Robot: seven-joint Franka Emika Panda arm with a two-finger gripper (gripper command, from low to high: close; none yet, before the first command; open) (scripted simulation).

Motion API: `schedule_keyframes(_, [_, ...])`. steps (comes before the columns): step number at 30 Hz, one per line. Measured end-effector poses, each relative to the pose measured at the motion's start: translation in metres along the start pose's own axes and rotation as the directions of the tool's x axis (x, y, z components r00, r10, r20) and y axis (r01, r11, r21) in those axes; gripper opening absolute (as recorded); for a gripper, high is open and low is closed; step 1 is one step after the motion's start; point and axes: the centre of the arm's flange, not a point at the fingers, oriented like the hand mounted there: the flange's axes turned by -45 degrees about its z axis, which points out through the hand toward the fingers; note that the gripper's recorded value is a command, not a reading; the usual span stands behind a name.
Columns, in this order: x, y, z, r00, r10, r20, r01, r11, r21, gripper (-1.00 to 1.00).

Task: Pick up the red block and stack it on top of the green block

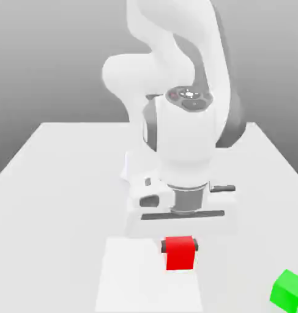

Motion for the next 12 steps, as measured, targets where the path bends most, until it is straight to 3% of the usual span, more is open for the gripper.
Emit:
schedule_keyframes(5, [0.037,-0.118,-0.012,0.954,-0.3,-0.005,0.3,0.954,0.005,-1.0])
schedule_keyframes(9, [0.042,-0.141,0.036,0.936,-0.352,-0.007,0.352,0.936,0.005,-1.0])
schedule_keyframes(10, [0.042,-0.142,0.043,0.935,-0.354,-0.007,0.354,0.935,0.005,1.0])
schedule_keyframes(12, [0.042,-0.142,0.043,0.935,-0.354,-0.007,0.354,0.935,0.005,1.0])
